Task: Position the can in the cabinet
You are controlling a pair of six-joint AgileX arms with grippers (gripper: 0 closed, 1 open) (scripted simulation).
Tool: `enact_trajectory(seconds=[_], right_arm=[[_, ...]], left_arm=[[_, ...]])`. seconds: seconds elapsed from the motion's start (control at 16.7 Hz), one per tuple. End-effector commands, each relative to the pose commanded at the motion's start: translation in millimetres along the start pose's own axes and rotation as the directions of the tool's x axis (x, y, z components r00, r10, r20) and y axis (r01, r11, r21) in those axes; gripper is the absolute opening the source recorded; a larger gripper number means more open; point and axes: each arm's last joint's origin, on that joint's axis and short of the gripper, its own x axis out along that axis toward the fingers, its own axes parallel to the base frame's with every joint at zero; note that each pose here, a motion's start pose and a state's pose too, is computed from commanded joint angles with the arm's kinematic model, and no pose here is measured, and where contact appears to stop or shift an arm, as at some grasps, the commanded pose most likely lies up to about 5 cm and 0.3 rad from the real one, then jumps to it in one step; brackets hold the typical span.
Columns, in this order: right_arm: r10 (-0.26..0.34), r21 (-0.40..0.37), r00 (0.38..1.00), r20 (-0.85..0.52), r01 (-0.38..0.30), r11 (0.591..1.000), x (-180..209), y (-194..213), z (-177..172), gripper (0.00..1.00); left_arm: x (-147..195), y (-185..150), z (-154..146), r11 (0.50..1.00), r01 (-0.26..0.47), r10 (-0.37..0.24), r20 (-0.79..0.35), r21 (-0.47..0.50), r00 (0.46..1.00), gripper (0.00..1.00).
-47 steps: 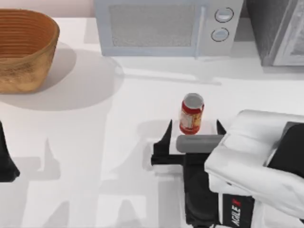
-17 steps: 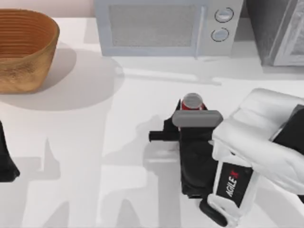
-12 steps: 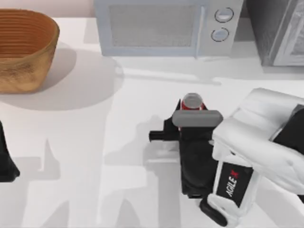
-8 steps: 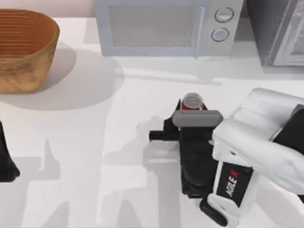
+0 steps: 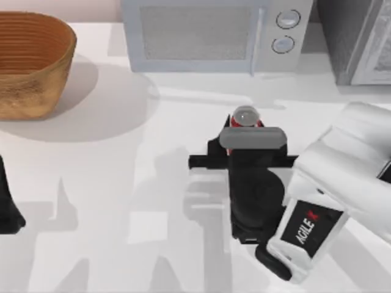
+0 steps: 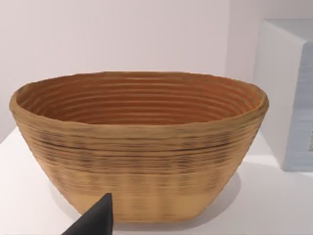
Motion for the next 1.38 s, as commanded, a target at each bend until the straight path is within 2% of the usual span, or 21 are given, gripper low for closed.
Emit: enact_trajectory(seconds=[0.42, 0.6, 1.08, 1.2, 1.38], right_arm=[[-0.001, -0.006, 1.000, -0.003, 0.001, 1.000, 1.2, 1.0, 88.9, 0.00], [0.002, -0.006, 1.000, -0.002, -0.002, 1.000, -2.9, -1.9, 116.8, 0.00], [-0.001, -0.007, 1.000, -0.004, 0.001, 1.000, -1.9, -6.5, 124.2, 0.00], [-0.009, -0.031, 1.000, -0.027, 0.009, 0.999, 1.8, -24.7, 128.4, 0.00], [-0.034, -0.089, 0.995, -0.095, 0.025, 0.996, 2.5, -72.4, 139.9, 0.00]], left_arm=[[0.0, 0.0, 0.0, 1.000, 0.000, 0.000, 0.000, 0.000, 1.000, 1.00], [0.0, 0.0, 0.0, 1.000, 0.000, 0.000, 0.000, 0.000, 1.000, 1.00], [0.0, 0.0, 0.0, 1.000, 0.000, 0.000, 0.000, 0.000, 1.000, 1.00], [0.0, 0.0, 0.0, 1.000, 0.000, 0.000, 0.000, 0.000, 1.000, 1.00], [0.0, 0.0, 0.0, 1.000, 0.000, 0.000, 0.000, 0.000, 1.000, 1.00]])
